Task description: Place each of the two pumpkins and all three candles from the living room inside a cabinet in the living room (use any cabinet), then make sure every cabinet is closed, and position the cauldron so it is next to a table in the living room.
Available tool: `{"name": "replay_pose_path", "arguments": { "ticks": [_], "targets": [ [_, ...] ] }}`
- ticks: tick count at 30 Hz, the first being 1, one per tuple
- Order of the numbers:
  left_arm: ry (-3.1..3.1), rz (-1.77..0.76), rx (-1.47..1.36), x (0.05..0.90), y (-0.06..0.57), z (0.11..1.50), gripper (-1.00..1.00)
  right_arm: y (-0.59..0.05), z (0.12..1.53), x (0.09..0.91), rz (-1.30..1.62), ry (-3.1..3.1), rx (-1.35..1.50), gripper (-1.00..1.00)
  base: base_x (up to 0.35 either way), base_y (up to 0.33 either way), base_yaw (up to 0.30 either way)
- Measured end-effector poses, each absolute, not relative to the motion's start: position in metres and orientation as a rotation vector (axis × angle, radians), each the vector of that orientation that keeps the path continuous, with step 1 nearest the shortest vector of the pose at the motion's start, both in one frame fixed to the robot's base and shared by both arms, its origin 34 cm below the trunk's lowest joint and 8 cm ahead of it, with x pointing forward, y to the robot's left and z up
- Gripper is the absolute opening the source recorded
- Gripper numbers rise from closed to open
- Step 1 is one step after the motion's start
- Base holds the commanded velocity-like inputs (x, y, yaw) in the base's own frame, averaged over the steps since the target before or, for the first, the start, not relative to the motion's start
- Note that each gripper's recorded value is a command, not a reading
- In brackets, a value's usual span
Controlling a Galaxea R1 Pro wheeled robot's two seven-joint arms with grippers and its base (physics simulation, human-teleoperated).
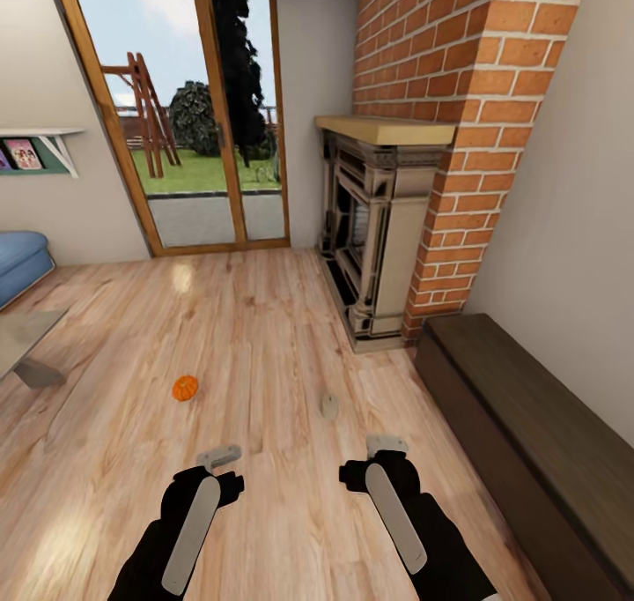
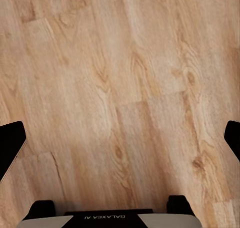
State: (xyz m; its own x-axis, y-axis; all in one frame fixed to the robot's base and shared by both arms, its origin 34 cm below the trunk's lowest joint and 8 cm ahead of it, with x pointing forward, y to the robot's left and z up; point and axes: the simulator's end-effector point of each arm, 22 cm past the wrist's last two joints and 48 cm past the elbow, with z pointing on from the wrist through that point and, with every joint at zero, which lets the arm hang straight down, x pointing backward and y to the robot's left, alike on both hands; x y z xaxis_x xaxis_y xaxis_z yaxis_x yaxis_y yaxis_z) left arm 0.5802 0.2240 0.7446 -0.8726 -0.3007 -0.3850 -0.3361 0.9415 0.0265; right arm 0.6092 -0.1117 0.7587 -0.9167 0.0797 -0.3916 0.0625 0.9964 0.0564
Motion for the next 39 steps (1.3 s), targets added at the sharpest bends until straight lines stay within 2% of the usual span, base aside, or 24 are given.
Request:
{"name": "replay_pose_path", "arguments": {
  "ticks": [17, 39],
  "targets": [
    [2.711, 0.129, -0.462, 0.5808, 0.2239, 0.7465, 1.00, -0.1097, 0.7607, 0.6093, 0.064, 2.731, 0.096, 1.00, 0.332, 0.083, 0.000],
    [2.703, 0.137, -0.455, 0.5819, 0.2280, 0.7504, 1.00, -0.1096, 0.7654, 0.6108, 0.067, 2.721, 0.098, 1.00, 0.334, 0.025, -0.006]
  ]
}}
